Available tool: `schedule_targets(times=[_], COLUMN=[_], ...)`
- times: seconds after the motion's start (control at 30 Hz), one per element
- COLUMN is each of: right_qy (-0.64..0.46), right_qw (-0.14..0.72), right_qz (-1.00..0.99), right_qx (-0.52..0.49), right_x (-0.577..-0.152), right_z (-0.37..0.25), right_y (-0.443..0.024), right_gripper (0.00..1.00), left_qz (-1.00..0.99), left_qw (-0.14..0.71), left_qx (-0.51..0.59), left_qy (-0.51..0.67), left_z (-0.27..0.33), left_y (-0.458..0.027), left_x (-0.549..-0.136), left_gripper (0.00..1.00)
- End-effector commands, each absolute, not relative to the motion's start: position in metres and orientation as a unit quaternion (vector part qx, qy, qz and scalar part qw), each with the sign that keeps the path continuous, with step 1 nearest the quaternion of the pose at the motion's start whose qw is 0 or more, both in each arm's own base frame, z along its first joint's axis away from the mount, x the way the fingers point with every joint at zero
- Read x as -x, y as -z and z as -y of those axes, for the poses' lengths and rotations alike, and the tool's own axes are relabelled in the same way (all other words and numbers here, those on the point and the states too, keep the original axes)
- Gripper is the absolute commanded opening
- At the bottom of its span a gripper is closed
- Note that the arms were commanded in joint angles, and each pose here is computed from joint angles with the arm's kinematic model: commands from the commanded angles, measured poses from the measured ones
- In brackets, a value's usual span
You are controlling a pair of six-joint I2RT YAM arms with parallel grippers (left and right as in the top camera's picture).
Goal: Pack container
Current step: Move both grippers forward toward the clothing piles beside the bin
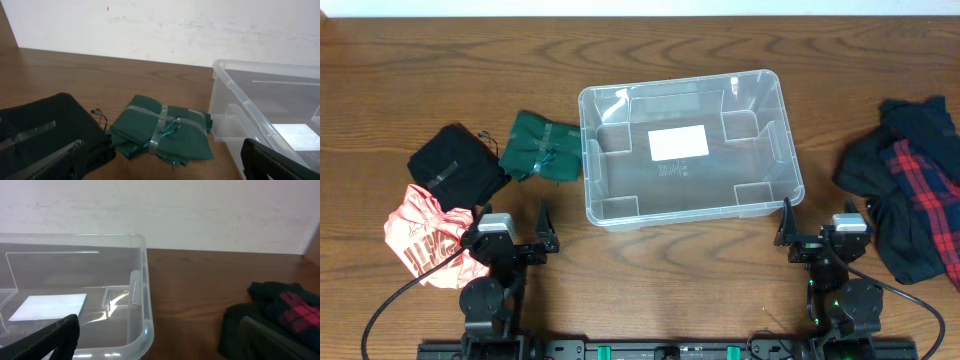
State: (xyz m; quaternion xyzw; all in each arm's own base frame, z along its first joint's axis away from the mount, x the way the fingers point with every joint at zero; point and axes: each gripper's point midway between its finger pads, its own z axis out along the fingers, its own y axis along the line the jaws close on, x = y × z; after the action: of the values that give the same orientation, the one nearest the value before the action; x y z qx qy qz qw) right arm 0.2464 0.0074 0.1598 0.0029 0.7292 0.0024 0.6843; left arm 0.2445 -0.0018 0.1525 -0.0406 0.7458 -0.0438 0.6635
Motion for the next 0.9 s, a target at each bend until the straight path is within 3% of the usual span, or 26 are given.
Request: schedule_targets(times=[0.0,0.23,0.5,0.73,0.87], right_qy=[-0.012,-0.028,0.009,0.002,0.006], right_qw=[0.687,0.690,0.678,0.606,0.540], right_qz=[-0.727,-0.723,-0.735,-0.793,-0.839], right_qx=[0.010,0.010,-0.024,-0.063,-0.067], right_x=[-0.247,-0.245,-0.230,-0.228,-0.236], right_z=[-0.012,-0.016,0.003,0.008,0.007], right_y=[-0.161,-0.172,-0.222,-0.259,-0.271], right_gripper=[0.99,0.99,0.99,0.99,0.99], left_qz=[-0.760,-0.750,-0.779,-0.854,-0.905], left_qw=[0.646,0.653,0.614,0.497,0.382], left_qx=[0.038,0.058,0.056,0.047,0.045], left_qy=[0.051,0.083,0.116,0.147,0.180], left_z=[0.005,0.009,0.019,0.035,0.050], left_y=[-0.136,-0.151,-0.191,-0.221,-0.220], left_x=[-0.244,-0.243,-0.237,-0.244,-0.244], left_gripper=[0.98,0.98,0.98,0.98,0.98])
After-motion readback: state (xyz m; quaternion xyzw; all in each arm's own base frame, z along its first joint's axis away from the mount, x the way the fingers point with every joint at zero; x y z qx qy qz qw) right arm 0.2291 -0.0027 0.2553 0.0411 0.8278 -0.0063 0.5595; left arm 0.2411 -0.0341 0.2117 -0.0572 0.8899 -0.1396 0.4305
